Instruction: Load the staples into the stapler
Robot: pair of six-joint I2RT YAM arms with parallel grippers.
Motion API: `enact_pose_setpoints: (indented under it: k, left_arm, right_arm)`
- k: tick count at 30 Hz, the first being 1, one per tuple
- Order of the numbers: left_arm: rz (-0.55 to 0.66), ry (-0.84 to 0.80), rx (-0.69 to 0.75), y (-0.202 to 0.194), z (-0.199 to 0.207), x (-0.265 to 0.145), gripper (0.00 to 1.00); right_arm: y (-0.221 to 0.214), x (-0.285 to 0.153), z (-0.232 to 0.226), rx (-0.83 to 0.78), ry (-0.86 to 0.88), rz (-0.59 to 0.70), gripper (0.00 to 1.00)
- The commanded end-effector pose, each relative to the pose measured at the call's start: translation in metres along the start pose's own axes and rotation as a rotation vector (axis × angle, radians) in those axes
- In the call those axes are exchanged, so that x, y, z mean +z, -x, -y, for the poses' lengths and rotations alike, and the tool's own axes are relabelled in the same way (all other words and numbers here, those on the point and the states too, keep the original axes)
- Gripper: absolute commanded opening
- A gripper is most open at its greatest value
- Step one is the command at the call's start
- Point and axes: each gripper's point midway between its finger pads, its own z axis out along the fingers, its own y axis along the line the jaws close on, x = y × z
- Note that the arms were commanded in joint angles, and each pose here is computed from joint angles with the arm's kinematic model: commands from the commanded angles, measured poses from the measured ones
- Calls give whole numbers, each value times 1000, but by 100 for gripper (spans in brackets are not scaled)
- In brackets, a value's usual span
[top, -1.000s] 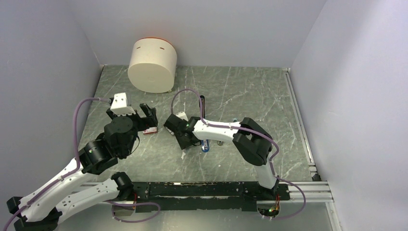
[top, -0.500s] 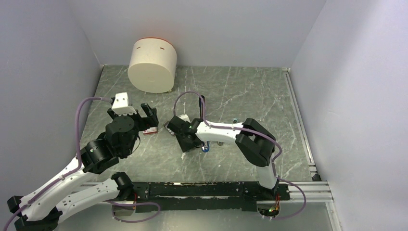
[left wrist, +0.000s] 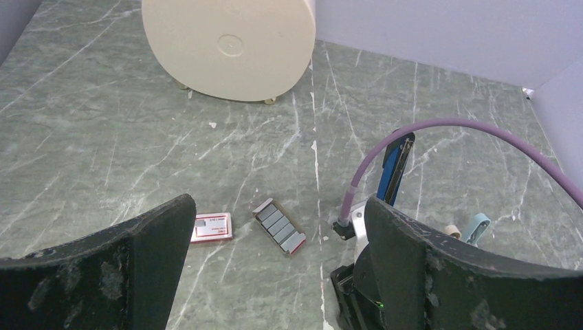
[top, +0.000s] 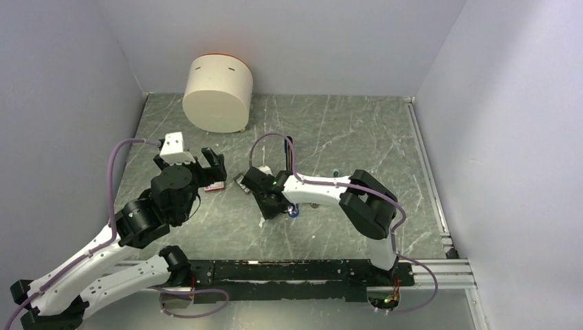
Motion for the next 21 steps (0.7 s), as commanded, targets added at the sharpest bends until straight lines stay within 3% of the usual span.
enact_pose_setpoints:
  k: [1,5,11,21]
  left_arm:
    - [11,-14,-26,4,4,1,97]
    - [10,-14,-25,4,4,1,97]
    - [9,-13,-26,3,4,2,97]
    - [2,-14,-22,0,5,3,97]
  right_arm:
    - [-10,-3,-5,-21,13,-24,43]
    - [-11,-2,-1,-34,-37,-24,48]
    - [-19,-5,17,-10,-150,-37,49]
    - [-24,-14,21,17,-150,-32,49]
